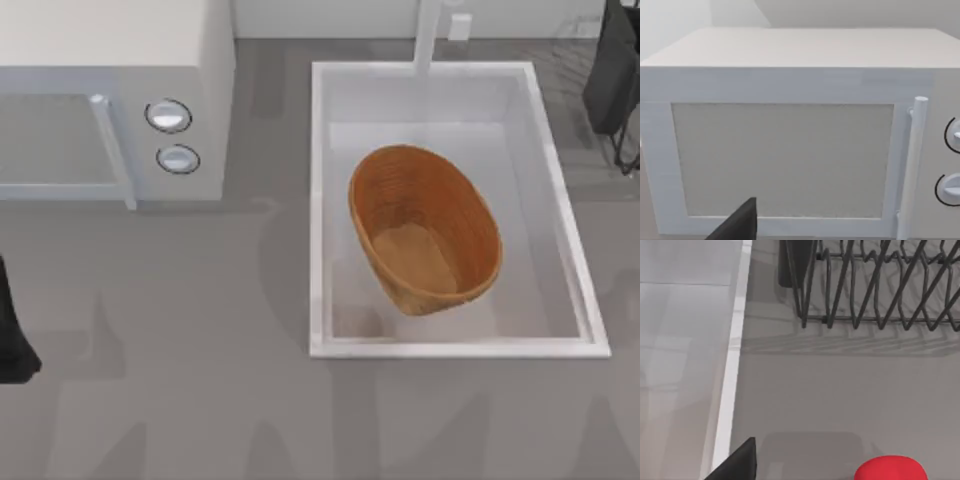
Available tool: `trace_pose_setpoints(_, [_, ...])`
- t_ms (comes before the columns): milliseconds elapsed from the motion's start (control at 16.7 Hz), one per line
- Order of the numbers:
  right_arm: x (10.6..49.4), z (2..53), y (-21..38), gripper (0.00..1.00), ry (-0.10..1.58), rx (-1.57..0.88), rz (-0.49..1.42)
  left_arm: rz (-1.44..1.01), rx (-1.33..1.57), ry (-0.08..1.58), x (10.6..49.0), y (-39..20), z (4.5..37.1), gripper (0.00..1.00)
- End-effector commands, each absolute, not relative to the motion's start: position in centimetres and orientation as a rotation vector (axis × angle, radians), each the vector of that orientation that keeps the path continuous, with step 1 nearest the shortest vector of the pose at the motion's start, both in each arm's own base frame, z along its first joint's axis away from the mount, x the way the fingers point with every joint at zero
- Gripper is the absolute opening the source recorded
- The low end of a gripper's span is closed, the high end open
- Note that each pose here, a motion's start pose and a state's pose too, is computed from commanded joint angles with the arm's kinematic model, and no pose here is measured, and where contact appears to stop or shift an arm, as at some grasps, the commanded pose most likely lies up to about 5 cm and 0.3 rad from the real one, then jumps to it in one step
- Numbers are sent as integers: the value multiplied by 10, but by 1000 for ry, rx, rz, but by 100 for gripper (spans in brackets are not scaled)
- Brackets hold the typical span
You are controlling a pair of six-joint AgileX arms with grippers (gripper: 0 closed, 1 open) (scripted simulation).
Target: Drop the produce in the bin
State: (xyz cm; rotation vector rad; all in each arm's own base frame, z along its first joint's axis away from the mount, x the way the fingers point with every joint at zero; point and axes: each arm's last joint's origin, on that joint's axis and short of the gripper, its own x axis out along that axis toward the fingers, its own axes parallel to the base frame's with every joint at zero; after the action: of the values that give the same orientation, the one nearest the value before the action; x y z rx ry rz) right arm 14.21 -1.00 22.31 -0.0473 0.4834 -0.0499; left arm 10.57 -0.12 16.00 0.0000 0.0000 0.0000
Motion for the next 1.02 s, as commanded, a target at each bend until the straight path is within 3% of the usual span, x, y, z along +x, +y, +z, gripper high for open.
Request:
trace_pose_setpoints(540, [268, 205, -41, 100, 1322, -28, -33, 0, 0, 0, 106, -1, 160, 100])
trace_pose_setpoints(780, [306, 188, -55, 100, 1505, -7, -12, 0, 0, 0, 106, -1, 160, 100])
trace_pose_setpoints(1020, [325, 177, -62, 100, 1580, 6, -1, 0, 0, 0, 106, -1, 160, 100])
